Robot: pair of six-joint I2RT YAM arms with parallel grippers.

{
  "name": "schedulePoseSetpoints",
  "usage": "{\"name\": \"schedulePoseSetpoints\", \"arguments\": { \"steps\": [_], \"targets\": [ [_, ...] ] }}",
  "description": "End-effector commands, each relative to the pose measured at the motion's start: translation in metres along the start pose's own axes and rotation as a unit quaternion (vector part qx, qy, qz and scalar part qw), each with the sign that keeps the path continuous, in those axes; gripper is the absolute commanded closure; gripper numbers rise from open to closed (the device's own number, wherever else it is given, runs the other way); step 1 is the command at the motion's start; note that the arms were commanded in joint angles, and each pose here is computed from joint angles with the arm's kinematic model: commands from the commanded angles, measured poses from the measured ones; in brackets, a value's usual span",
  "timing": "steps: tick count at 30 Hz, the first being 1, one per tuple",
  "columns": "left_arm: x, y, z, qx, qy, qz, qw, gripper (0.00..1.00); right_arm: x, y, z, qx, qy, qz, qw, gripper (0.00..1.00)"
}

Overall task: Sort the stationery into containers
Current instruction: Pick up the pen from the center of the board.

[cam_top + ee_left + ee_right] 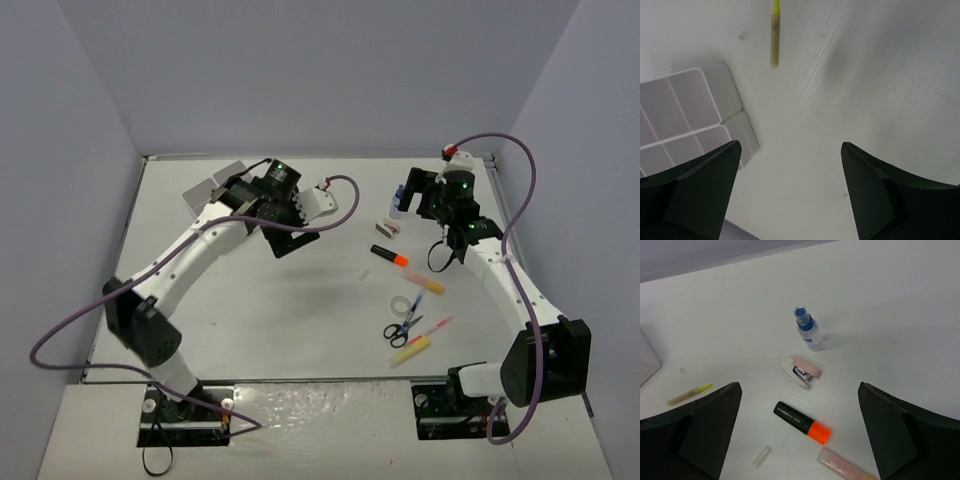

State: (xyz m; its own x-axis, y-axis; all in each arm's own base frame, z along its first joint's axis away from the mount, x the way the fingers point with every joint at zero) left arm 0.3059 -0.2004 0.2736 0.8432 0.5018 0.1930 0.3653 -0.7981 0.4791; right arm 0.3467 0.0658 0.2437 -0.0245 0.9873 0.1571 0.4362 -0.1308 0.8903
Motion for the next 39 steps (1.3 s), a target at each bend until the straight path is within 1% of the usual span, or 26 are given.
{"name": "schedulePoseSetpoints", "arguments": {
  "steps": [1,3,6,9,10,11,12,14,16,22,28,31,35,37,39],
  "targets": [
    [0.021,0.037,0.031,-0.053,-0.003,-0.028,0.998,0.21,0.006,0.035,-0.014,-0.055,0.043,0.076,0.995,0.00],
    [0.027,0.043,0.058,-0.051,-0.010,-0.037,0.998,0.21,0.005,0.039,-0.018,-0.066,0.059,0.087,0.992,0.00],
    [0.048,0.043,0.106,-0.053,-0.045,-0.088,0.994,0.26,-0.005,0.047,-0.029,-0.093,0.028,0.087,0.991,0.01],
    [0.080,0.035,0.129,-0.060,-0.057,-0.124,0.989,0.30,-0.010,0.048,-0.034,-0.103,0.010,0.087,0.991,0.07],
    [0.088,0.031,0.130,-0.055,-0.049,-0.122,0.990,0.30,-0.010,0.047,-0.035,-0.104,0.010,0.086,0.991,0.09],
    [0.090,0.027,0.137,-0.045,-0.047,-0.102,0.993,0.29,-0.010,0.044,-0.034,-0.101,0.009,0.086,0.991,0.09],
    [0.089,0.027,0.138,-0.043,-0.048,-0.099,0.993,0.29,-0.010,0.044,-0.034,-0.100,0.009,0.085,0.991,0.10],
    [0.084,0.016,0.151,-0.021,-0.046,-0.064,0.997,0.25,-0.010,0.035,-0.031,-0.088,0.007,0.084,0.992,0.11],
    [0.083,0.012,0.161,-0.011,-0.040,-0.057,0.998,0.23,-0.009,0.031,-0.029,-0.082,0.007,0.084,0.993,0.12],
    [0.076,0.005,0.177,0.005,-0.065,-0.070,0.995,0.24,-0.004,0.024,-0.027,-0.061,0.022,0.082,0.995,0.14],
    [0.067,0.003,0.184,0.002,-0.077,-0.076,0.994,0.24,-0.009,0.011,-0.026,-0.042,-0.001,0.081,0.996,0.16],
    [0.064,0.002,0.193,0.013,-0.072,-0.075,0.994,0.28,-0.011,0.001,-0.022,-0.024,-0.016,0.097,0.995,0.19],
    [0.060,-0.007,0.203,0.033,-0.070,-0.079,0.994,0.33,-0.013,-0.014,-0.013,0.024,-0.037,0.113,0.993,0.21],
    [0.057,-0.012,0.205,0.045,-0.069,-0.074,0.994,0.39,-0.013,-0.023,-0.013,0.049,-0.044,0.114,0.991,0.20],
    [0.054,-0.015,0.207,0.050,-0.069,-0.069,0.994,0.46,-0.011,-0.029,-0.012,0.057,-0.044,0.114,0.991,0.20]
  ]
}}
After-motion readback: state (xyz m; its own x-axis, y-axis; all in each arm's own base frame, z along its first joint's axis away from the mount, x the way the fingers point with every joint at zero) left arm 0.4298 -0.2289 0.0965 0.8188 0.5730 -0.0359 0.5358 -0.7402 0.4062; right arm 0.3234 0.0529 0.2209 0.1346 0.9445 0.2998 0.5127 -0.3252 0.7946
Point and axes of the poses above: each gripper's point midway between its finger pads, its own z axis out along the fingers, its own x axis along the line the jaws close on, y = z × x, the point moved 7 cm from there along -z, back along the fingers, and after that the axes turned 6 degrees about -z, right-handed, at the moved point
